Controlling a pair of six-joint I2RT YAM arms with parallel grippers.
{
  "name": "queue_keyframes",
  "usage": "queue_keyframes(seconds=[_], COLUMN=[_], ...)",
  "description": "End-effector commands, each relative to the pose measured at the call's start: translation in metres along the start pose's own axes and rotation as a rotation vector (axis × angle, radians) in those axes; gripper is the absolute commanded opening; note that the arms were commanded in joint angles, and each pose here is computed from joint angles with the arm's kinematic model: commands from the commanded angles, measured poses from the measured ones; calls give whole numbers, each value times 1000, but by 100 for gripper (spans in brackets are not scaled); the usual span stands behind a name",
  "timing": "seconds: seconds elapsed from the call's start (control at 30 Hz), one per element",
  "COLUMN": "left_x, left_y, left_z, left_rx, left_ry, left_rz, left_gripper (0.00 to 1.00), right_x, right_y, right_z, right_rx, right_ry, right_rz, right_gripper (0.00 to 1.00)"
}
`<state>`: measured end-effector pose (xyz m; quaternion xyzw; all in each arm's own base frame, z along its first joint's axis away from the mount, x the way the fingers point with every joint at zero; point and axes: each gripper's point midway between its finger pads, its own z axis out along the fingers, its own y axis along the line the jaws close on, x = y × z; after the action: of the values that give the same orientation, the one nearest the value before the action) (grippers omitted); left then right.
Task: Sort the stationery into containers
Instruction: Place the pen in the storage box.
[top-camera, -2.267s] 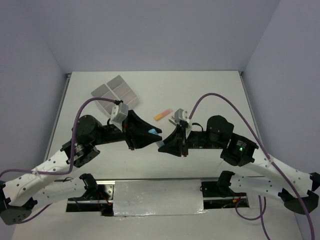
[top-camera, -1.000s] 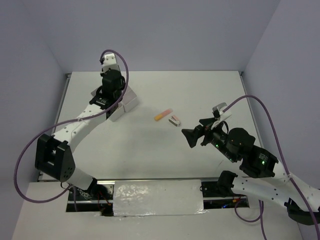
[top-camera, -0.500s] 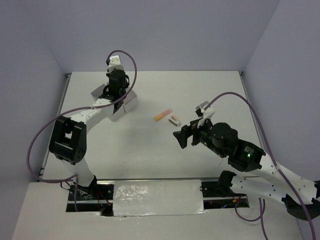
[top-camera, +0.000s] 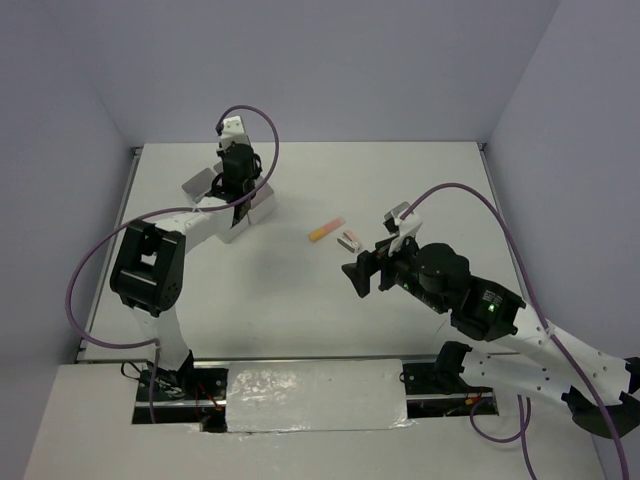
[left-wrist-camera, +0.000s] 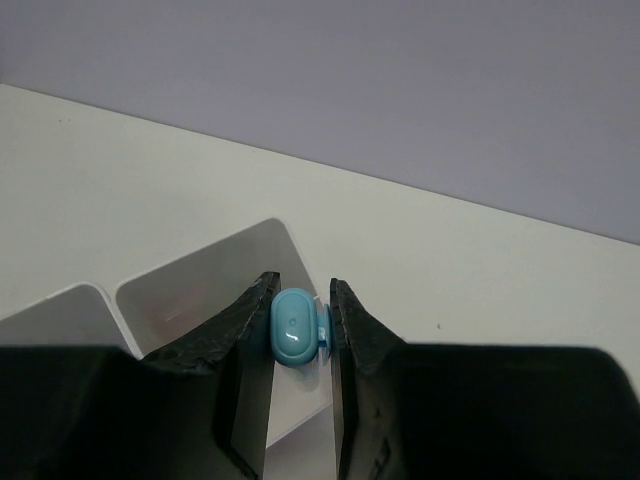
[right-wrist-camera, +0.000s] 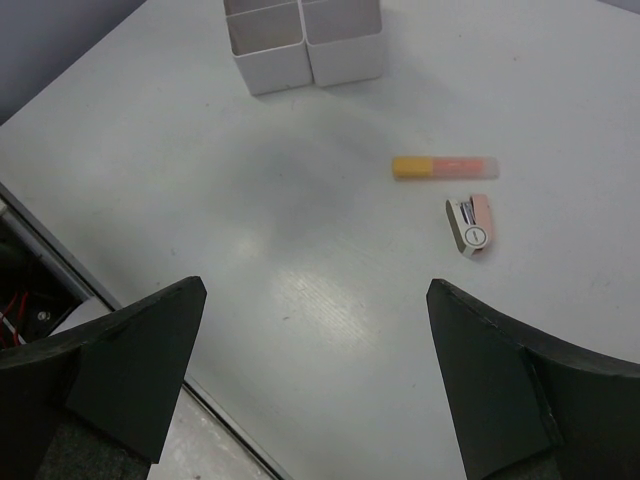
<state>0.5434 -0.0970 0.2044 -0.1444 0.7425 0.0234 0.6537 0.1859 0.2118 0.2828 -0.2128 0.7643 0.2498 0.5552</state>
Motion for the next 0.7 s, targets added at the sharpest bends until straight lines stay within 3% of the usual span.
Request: queue_keyframes(seconds=[0.0, 0.1, 0.27, 0.5, 0.67], left_x=[-19, -12, -2, 0, -32], left_y=[-2, -2, 3, 3, -3], left_z=[6, 7, 6, 6, -12], left_rx=[4, 6, -9, -14, 25], left_ry=[-84, -68, -55, -37, -50], left_rz=[-58, -54, -59, -69, -141], left_gripper=[13, 26, 39, 72, 80], right_x=[-12, -12, -10, -7, -8], right_y=[4, 4, 6, 11, -3], right_z=[2, 3, 7, 15, 32], right_rx=[-20, -22, -27, -38, 8], right_ry=[-55, -57, -47, -31, -12], right_rz=[3, 0, -2, 17, 79], right_gripper=[100, 100, 100, 100, 100])
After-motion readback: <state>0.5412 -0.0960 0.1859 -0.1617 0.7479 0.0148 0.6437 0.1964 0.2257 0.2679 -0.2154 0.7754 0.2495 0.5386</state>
